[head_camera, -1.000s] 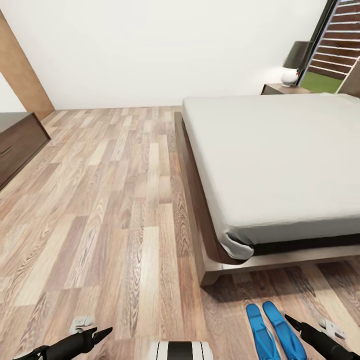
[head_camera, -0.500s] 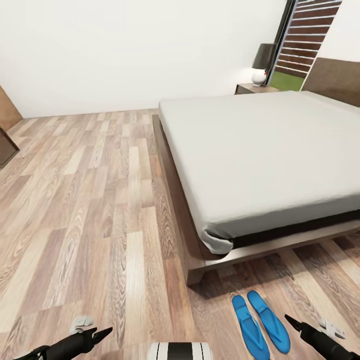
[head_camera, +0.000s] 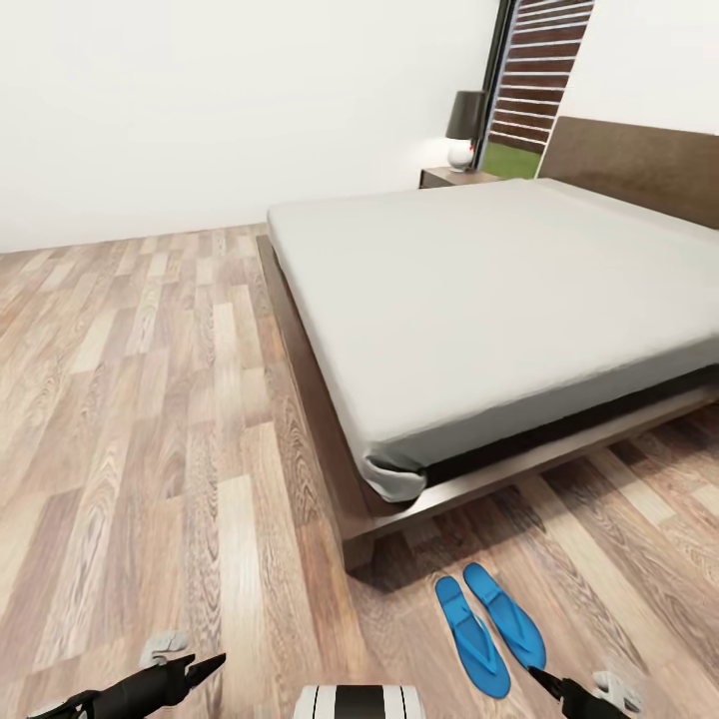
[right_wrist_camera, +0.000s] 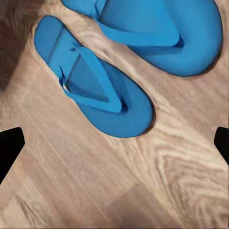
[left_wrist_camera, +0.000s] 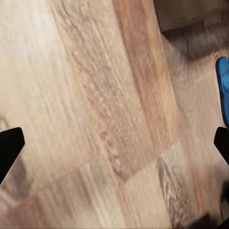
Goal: In the bedroom, move the book from the bed onto either nightstand, and place the two sandals side by side next to the bed.
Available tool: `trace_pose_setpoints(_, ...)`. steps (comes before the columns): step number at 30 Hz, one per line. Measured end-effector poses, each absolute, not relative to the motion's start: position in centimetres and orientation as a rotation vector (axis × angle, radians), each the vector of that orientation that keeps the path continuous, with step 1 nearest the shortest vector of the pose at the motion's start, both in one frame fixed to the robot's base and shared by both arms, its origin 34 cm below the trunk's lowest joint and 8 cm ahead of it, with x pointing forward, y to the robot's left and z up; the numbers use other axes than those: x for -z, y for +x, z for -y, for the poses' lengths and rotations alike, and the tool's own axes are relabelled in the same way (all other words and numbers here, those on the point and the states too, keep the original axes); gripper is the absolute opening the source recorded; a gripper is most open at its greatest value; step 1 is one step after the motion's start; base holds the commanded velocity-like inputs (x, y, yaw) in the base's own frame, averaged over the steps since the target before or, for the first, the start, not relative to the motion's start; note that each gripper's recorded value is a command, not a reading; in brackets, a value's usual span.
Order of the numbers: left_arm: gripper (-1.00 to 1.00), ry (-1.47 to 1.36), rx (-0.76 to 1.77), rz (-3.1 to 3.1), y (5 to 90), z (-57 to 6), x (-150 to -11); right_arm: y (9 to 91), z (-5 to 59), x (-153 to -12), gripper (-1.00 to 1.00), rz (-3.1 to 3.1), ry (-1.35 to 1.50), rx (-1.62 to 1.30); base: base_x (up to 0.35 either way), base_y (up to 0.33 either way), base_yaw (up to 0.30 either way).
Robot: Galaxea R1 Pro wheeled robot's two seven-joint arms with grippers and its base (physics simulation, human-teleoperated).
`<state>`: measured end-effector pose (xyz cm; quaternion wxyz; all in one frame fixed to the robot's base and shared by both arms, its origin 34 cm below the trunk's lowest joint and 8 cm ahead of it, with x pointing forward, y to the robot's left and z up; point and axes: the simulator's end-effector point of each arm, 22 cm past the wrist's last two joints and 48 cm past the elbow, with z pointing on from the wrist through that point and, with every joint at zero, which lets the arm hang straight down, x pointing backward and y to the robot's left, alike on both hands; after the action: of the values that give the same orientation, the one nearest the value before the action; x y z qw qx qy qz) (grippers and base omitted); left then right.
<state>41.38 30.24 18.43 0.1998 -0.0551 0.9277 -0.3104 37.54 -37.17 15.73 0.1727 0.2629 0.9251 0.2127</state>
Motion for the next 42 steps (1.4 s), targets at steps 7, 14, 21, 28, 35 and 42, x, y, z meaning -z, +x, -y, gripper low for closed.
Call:
trace_pose_setpoints(7,1.00,-0.152,0.870,-2.591,41.5,-30.1,-18.5,36.1,34.3,-15.2,1.00,-2.668,0.733,-0.673,0.000,0.000,-0.280)
trace_pose_setpoints(14,1.00,-0.151,0.871,-2.591,41.5,-30.1,-18.5,36.6,32.9,-15.0,1.00,-2.653,0.694,-0.683,0.000,0.000,-0.282)
trace_pose_setpoints(21,1.00,-0.150,0.871,-2.591,41.5,-30.1,-18.5,36.7,33.5,-15.1,1.00,-2.648,0.689,-0.670,0.000,0.000,-0.283)
trace_pose_setpoints(28,1.00,-0.136,0.867,-2.565,42.3,-30.1,-19.6,37.7,33.6,-16.1,1.00,-2.621,0.674,-0.673,0.000,0.000,-0.283)
trace_pose_setpoints(35,1.00,-0.123,0.863,-2.538,43.2,-30.1,-20.6,38.7,33.6,-17.0,1.00,-2.595,0.658,-0.676,0.000,0.000,-0.283)
trace_pose_setpoints(42,1.00,-0.117,0.861,-2.527,43.6,-30.1,-21.1,39.1,33.6,-17.4,1.00,-2.584,0.652,-0.679,0.000,0.000,-0.283)
